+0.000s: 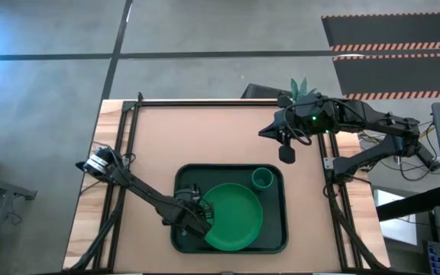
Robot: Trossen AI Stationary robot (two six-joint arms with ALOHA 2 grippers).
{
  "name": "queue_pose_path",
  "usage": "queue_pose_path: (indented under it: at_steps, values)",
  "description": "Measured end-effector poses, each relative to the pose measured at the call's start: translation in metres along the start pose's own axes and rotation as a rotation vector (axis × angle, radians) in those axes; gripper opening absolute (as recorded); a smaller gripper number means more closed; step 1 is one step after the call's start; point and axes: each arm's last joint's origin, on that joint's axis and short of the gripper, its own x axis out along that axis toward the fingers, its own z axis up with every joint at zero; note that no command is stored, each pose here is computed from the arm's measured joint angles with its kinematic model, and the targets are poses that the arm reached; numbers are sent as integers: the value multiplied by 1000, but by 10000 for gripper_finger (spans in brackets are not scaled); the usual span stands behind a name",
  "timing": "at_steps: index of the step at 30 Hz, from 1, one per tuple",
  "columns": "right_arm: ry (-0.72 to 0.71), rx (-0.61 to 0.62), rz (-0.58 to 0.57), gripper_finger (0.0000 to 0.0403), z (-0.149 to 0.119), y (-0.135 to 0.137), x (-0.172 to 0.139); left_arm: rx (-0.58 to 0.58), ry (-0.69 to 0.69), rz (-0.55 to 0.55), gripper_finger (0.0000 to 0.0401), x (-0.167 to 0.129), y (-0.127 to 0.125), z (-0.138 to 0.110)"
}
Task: Pick and place plate/cup/fork/spoon on tray
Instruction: Put the blue spoon on the green tray to the right of the blue fork
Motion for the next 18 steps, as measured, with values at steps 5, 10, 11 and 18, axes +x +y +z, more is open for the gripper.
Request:
queue_pose_path:
  at_steps: [5,10,11,18]
  values:
    - [1,5,0,9,0,0,0,-4,16,-11,0,2,0,-1]
    - [1,7,0,9,0,0,0,15,50,-20,0,-2,-3,-4]
    - [1,7,0,9,0,0,0,18,53,-22,0,-4,-4,-5]
    - [2,8,0,9,0,0,0,34,29,11,0,-17,-7,-2]
